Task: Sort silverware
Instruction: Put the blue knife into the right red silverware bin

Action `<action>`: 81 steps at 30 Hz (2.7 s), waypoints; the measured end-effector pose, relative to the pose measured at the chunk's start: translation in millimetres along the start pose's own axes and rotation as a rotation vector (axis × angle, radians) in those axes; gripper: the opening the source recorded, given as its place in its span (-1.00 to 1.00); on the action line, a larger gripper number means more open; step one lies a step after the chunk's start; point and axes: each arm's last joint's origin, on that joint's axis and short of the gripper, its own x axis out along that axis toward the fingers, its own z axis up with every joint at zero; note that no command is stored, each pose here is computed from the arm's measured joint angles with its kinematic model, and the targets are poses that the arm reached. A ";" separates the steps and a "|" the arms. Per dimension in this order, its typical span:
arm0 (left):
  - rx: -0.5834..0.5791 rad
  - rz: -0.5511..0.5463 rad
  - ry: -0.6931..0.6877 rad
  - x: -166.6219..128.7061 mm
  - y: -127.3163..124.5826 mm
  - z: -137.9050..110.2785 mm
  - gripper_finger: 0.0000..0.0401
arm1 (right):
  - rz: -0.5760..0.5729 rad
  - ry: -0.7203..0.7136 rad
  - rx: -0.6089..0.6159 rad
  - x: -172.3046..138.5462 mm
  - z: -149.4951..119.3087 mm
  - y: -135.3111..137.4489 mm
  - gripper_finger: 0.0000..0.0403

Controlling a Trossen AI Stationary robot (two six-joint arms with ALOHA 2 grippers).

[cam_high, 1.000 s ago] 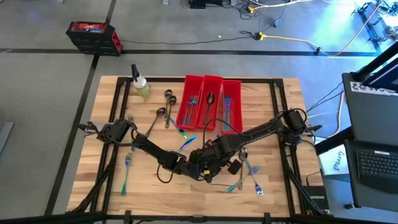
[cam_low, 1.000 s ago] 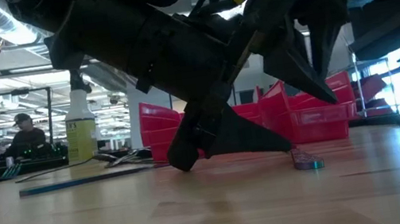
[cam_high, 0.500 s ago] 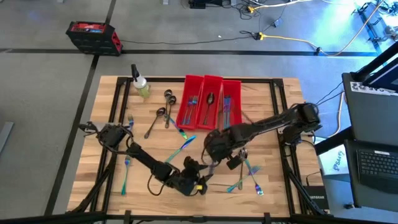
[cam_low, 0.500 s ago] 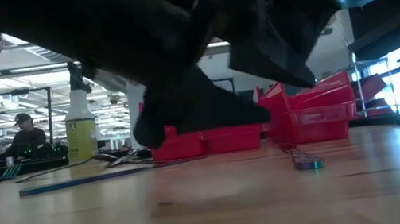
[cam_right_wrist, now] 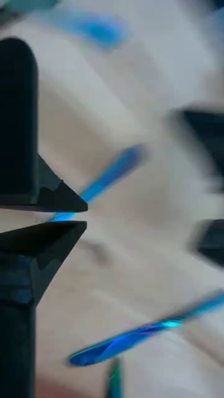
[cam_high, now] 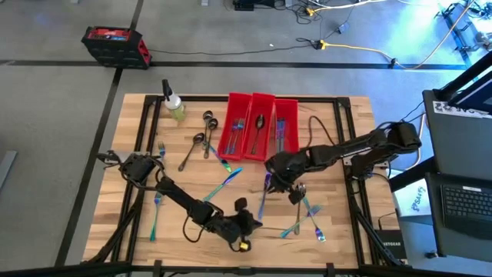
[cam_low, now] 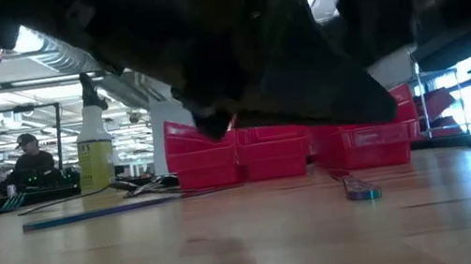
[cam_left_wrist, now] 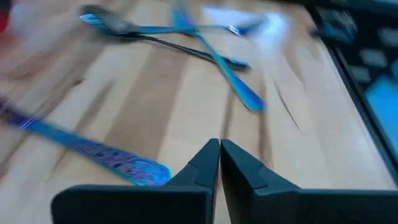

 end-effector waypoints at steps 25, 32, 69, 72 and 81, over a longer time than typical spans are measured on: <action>0.099 0.051 0.051 -0.2 3.7 -6.1 -1.00 | -0.252 0.408 -0.183 40.9 -24.6 -9.0 -1.00; 0.096 0.058 0.049 -0.1 4.1 -6.1 -1.00 | -0.268 0.444 -0.196 42.4 -26.4 -7.5 -1.00; -0.012 0.063 -0.346 -13.5 -2.2 48.1 0.00 | -0.198 0.435 0.031 31.5 -3.2 70.7 -1.00; 0.110 0.132 -0.228 -13.3 6.3 44.6 0.29 | -0.190 0.349 0.099 21.3 6.3 70.9 -1.00; 0.371 -0.053 0.113 1.6 64.7 51.7 0.54 | -0.264 0.094 0.273 -15.8 34.0 74.2 -0.55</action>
